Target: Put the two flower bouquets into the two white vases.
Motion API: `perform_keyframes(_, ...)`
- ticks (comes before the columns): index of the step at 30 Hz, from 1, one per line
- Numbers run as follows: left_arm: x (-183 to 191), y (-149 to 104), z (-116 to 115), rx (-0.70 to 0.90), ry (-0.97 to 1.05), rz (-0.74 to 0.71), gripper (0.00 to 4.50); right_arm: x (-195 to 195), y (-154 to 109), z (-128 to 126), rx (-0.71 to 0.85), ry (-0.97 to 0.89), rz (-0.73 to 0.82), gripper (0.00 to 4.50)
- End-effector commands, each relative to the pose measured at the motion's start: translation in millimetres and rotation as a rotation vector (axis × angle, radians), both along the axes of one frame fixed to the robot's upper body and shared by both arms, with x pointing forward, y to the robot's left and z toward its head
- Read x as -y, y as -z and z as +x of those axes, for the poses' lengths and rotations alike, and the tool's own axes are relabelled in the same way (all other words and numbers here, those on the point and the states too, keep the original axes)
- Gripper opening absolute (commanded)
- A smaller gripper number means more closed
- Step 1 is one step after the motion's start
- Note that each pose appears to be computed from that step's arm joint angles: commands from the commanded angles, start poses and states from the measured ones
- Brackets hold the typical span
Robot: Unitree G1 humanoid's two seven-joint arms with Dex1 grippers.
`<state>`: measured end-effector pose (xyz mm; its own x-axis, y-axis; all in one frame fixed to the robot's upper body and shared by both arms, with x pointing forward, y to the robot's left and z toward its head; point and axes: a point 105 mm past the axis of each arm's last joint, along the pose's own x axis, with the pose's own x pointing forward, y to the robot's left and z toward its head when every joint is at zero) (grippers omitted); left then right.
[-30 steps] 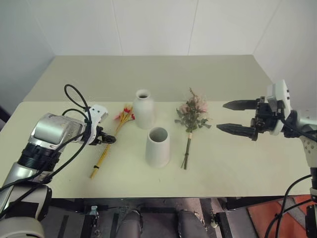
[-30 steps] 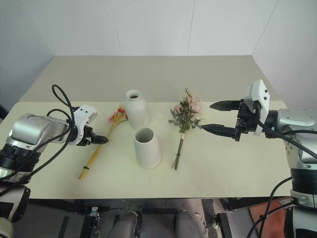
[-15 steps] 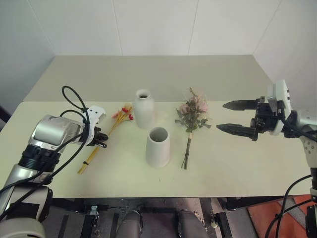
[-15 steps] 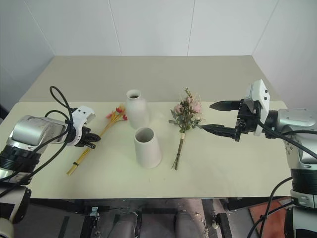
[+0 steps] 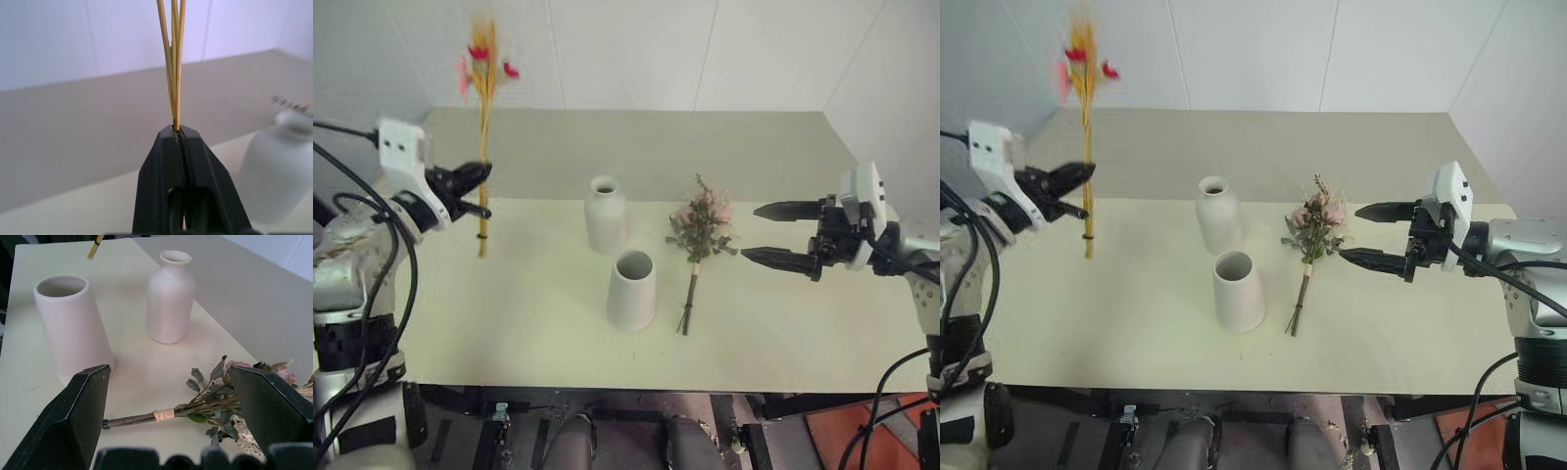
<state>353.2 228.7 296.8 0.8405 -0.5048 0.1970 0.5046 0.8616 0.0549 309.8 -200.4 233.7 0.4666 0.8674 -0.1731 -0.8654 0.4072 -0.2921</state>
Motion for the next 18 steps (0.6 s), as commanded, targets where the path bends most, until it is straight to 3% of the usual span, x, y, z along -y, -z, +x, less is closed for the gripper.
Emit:
perform_keyframes(1, 17.9, -41.3, -15.7, 0.16, 0.152, -0.086, 0.03, -3.0, -13.5, -1.8, 0.054, -0.013, 0.019, 4.5)
perform_keyframes(9, 51.7, -73.6, 10.5, 0.262, 0.267, -0.209, 0.03, -4.6, -13.5, -2.1, 0.068, -0.001, 0.033, 4.5)
perform_keyframes(18, 90.1, -75.6, 37.7, 0.273, 0.374, -0.235, 0.03, -2.5, -12.4, -9.0, 0.076, 0.023, 0.039, 4.5)
